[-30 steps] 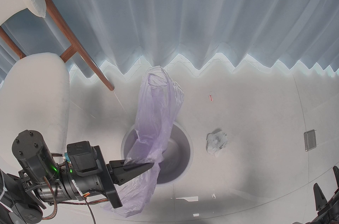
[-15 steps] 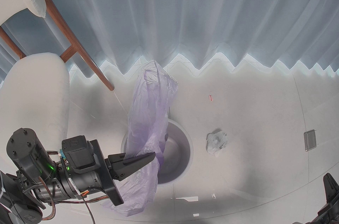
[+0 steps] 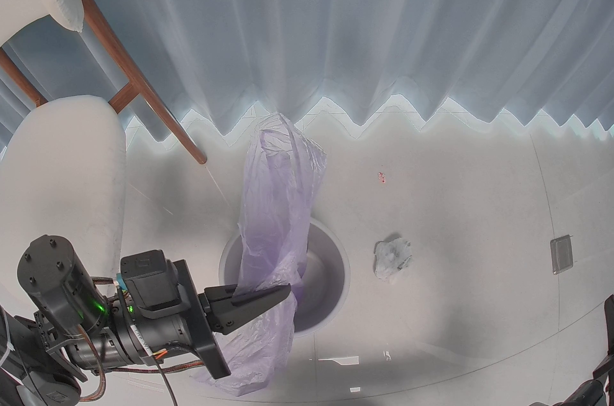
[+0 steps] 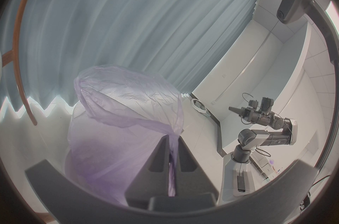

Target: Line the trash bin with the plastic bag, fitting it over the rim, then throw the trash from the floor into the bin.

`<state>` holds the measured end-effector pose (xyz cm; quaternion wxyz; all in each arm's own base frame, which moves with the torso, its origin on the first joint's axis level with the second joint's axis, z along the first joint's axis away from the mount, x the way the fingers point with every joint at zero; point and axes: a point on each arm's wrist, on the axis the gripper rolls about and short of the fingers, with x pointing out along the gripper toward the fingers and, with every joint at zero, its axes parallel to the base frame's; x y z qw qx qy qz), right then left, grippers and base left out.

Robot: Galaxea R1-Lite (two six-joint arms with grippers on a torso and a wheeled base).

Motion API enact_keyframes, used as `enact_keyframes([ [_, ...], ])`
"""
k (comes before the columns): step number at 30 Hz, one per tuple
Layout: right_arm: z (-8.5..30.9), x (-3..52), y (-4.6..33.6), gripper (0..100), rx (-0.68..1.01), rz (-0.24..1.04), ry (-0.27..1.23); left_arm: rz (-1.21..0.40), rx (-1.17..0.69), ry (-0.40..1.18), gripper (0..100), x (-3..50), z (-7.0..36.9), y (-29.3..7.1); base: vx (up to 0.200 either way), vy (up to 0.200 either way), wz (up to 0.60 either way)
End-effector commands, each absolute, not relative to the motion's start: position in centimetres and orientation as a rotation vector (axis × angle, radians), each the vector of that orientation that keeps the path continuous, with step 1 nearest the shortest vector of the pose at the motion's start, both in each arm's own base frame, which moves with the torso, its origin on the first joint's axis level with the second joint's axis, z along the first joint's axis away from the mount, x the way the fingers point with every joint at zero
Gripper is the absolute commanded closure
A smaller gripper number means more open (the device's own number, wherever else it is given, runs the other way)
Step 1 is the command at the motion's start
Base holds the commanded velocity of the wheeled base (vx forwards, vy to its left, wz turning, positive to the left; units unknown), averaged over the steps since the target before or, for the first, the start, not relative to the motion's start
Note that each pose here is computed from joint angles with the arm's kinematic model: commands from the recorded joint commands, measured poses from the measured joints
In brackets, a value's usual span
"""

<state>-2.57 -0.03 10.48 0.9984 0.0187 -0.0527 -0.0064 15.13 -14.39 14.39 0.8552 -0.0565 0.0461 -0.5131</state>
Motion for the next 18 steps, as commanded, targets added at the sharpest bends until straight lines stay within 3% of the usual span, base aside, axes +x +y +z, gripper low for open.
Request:
enact_keyframes([
  [1, 13.5, -1.8, 0.0, 100, 0.025, 0.004, -0.098, -1.074, -0.117, 0.105, 100, 15.5, 14.2, -14.6, 0.000, 0.000, 0.00],
  [7, 14.9, -0.1, 0.2, 100, 0.074, 0.161, 0.012, -1.078, -0.109, 0.092, 100, 15.1, 14.3, -14.7, 0.000, 0.000, 0.00],
  [18, 16.8, 4.6, 0.8, 100, 0.291, 0.268, 0.235, -1.085, -0.121, 0.066, 100, 15.1, 14.5, -14.8, 0.000, 0.000, 0.00],
])
